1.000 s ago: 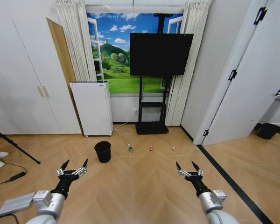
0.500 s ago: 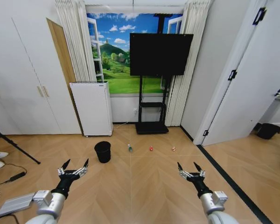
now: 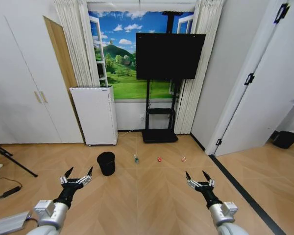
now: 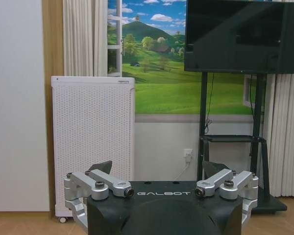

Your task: Pick up the trash bin and place the garbage on the floor into it.

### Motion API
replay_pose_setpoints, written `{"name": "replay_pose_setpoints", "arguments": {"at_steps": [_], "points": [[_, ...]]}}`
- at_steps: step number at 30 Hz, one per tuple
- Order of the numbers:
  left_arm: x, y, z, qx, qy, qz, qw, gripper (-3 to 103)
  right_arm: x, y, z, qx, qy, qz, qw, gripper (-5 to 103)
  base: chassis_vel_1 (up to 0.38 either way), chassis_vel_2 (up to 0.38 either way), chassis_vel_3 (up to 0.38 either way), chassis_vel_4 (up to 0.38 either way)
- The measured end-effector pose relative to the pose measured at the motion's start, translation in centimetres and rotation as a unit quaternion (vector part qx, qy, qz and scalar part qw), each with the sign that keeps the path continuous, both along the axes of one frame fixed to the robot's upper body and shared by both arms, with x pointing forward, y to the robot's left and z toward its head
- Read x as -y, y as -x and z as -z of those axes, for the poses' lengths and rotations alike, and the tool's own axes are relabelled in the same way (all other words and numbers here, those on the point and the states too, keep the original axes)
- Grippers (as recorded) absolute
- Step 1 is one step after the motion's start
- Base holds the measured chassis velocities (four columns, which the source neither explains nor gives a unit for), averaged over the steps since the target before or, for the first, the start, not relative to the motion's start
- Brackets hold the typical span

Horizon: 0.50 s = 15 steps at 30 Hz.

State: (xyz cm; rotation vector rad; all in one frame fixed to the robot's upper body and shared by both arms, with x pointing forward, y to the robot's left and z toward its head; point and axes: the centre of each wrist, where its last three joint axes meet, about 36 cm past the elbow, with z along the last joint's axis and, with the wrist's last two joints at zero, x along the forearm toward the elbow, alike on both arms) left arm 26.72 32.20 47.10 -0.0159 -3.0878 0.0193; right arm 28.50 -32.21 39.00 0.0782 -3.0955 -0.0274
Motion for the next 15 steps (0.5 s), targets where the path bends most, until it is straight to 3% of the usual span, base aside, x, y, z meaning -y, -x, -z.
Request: {"name": "replay_pose_setpoints", "arguments": {"at_steps": [15], "points": [[0.44, 0.54, -0.49, 0.004, 0.001, -0.001, 1.0000, 100, -0.03, 0.33, 0.11, 0.003, 0.004, -0.014, 1.000, 100, -0.334, 0.332, 0.320, -0.328]]}}
